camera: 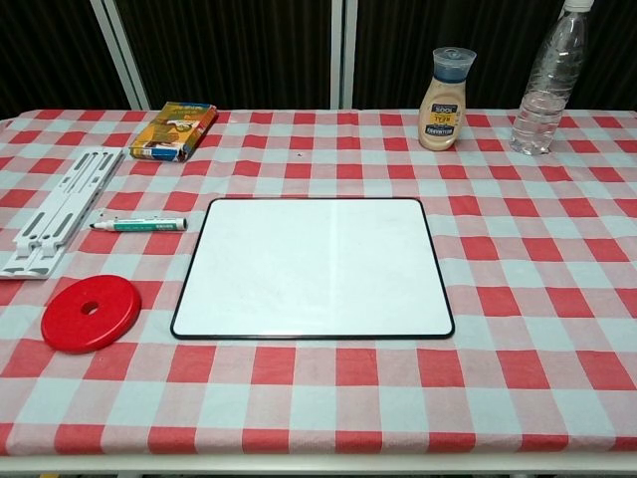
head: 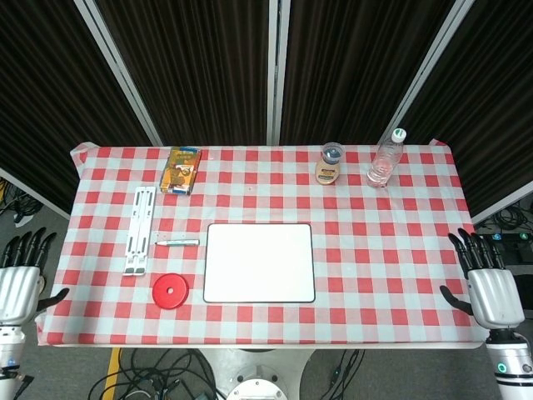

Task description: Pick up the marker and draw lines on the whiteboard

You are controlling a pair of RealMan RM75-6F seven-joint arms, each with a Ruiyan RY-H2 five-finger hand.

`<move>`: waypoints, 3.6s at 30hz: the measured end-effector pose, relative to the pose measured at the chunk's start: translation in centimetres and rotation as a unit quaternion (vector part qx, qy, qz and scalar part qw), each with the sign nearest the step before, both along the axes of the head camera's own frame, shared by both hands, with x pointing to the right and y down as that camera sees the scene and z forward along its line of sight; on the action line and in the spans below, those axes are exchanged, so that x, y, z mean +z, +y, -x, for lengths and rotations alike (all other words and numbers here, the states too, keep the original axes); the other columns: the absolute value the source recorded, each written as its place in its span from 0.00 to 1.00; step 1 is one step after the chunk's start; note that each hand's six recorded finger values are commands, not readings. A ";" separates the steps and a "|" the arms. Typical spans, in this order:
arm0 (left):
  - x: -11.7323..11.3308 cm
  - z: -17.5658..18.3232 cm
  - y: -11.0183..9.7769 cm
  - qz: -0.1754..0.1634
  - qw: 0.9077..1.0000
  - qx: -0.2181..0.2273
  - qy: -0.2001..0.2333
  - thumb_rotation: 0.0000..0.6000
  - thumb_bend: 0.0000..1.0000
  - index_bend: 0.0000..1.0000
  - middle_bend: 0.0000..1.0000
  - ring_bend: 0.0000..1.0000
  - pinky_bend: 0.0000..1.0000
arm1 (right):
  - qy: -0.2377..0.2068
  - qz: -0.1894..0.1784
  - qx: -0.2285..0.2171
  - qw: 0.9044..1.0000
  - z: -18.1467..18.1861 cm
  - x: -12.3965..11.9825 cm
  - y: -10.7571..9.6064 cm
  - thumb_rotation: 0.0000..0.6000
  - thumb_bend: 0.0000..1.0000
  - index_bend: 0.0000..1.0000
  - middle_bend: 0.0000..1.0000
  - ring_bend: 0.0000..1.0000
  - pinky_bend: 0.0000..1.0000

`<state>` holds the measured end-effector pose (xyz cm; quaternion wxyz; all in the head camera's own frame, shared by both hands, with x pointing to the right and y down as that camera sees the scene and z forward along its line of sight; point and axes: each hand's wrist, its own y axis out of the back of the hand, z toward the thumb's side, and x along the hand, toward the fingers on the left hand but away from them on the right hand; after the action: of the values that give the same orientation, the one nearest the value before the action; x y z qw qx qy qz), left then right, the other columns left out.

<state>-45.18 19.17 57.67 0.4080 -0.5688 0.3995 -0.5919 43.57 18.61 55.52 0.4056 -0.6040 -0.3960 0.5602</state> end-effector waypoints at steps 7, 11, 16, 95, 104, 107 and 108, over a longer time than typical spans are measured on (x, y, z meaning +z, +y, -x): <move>1.5 -3.7 -5.3 -0.001 0.998 0.068 0.021 1.00 0.04 0.37 0.33 0.49 0.73 | 0.002 -0.002 -0.013 1.000 0.5 0.0 -0.8 1.00 0.13 0.00 0.04 0.00 0.00; 4.0 -7.0 -8.2 0.034 0.992 0.118 0.023 1.00 0.12 0.38 0.38 0.64 0.88 | 0.004 0.000 -0.015 1.000 0.6 0.0 -1.1 1.00 0.13 0.00 0.04 0.00 0.00; 7.7 -11.3 -10.4 0.094 0.980 0.175 -0.013 1.00 0.14 0.40 0.40 0.71 0.92 | 0.006 0.005 -0.009 1.000 0.4 0.2 -1.1 1.00 0.13 0.00 0.04 0.00 0.00; 13.6 -27.4 -12.6 0.140 0.956 0.138 0.216 1.00 0.45 0.58 0.59 0.79 0.94 | 0.006 0.031 0.031 0.999 -1.7 0.5 0.9 1.00 0.13 0.00 0.04 0.00 0.00; 15.1 -31.8 -11.1 0.137 0.918 0.185 0.324 1.00 0.45 0.58 0.59 0.78 0.92 | 0.004 0.036 0.034 0.999 -1.9 0.6 1.2 1.00 0.13 0.00 0.04 0.00 0.00; 15.9 -32.9 -10.6 0.142 0.912 0.190 0.335 1.00 0.45 0.58 0.59 0.78 0.92 | 0.003 0.036 0.033 0.999 -1.9 0.6 1.1 1.00 0.13 0.00 0.04 0.00 0.00; 16.1 -33.2 -10.6 0.143 0.911 0.191 0.336 1.00 0.45 0.58 0.59 0.78 0.92 | 0.004 0.036 0.033 0.999 -1.9 0.6 1.1 1.00 0.13 0.00 0.04 0.00 0.00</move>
<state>-11.99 8.61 73.73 0.2690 -0.8518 0.3078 -0.3275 45.51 19.75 56.09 0.3666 -0.6026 -0.3942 0.5892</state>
